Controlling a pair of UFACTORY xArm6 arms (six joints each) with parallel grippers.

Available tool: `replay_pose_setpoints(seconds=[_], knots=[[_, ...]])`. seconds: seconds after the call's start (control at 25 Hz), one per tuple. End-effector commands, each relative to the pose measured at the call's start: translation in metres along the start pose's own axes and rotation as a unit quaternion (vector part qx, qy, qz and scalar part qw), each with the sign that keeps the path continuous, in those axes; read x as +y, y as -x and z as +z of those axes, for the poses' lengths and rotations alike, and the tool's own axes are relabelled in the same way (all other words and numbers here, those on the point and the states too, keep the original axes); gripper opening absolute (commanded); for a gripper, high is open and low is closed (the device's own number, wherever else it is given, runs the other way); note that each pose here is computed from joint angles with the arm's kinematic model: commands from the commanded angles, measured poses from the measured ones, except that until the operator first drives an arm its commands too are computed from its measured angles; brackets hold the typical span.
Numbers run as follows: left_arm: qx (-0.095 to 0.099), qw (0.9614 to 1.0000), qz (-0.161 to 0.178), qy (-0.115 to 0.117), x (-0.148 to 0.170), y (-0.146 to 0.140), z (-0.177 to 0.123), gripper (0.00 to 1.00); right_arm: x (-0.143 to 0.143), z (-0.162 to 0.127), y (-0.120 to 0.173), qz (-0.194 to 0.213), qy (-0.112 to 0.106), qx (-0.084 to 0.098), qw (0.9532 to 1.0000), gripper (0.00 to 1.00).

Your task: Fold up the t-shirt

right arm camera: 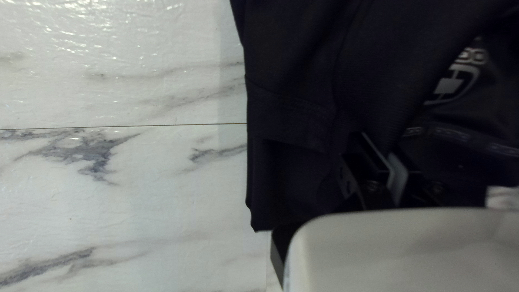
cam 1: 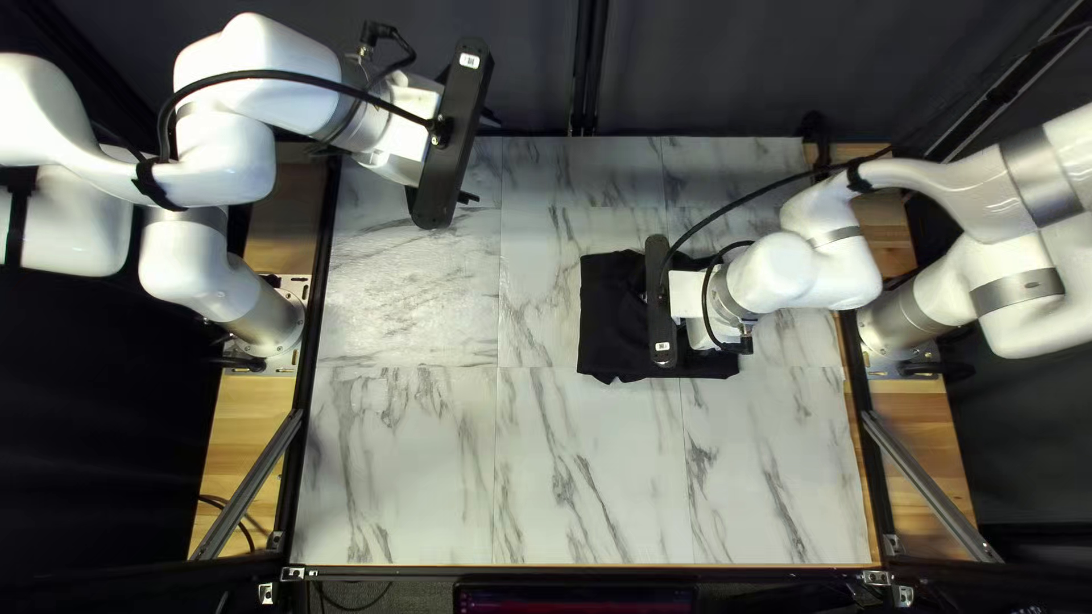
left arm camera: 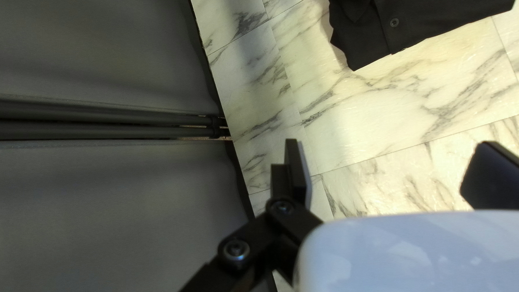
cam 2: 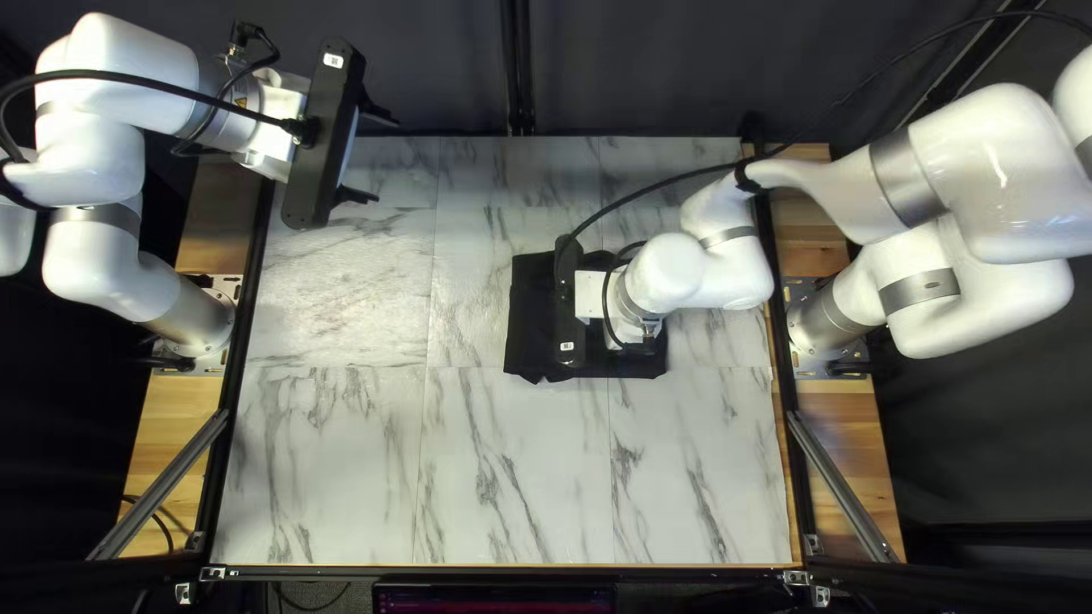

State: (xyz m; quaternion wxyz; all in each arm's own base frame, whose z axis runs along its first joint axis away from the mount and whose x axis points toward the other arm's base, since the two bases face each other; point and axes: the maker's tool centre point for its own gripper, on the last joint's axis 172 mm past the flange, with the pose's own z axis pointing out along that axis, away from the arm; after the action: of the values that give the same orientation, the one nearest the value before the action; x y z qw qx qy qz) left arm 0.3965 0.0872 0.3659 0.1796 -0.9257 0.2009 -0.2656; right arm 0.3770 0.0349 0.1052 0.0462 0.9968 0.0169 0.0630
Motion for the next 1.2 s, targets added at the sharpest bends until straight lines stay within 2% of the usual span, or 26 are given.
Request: replay_pose_setpoints(seconds=[0.04, 0.4, 0.72, 0.96, 1.2], knots=[[0.000, 1.0000, 0.000, 0.000, 0.000, 0.000, 0.000, 1.00, 0.007, -0.023, -0.008, -0.004, 0.012, -0.004, 0.9999, 0.00], [0.000, 1.0000, 0.000, 0.000, 0.000, 0.000, 0.000, 1.00, 0.013, -0.067, -0.003, -0.002, 0.038, -0.020, 0.9991, 0.00], [0.000, 1.0000, 0.000, 0.000, 0.000, 0.000, 0.000, 1.00, 0.004, -0.088, 0.010, 0.004, 0.054, -0.039, 0.9978, 0.00], [0.000, 1.0000, 0.000, 0.000, 0.000, 0.000, 0.000, 1.00, -0.003, -0.071, 0.029, -0.002, 0.047, -0.055, 0.9974, 0.00], [0.000, 1.0000, 0.000, 0.000, 0.000, 0.000, 0.000, 1.00, -0.011, -0.024, 0.062, -0.026, 0.012, -0.065, 0.9975, 0.00]])
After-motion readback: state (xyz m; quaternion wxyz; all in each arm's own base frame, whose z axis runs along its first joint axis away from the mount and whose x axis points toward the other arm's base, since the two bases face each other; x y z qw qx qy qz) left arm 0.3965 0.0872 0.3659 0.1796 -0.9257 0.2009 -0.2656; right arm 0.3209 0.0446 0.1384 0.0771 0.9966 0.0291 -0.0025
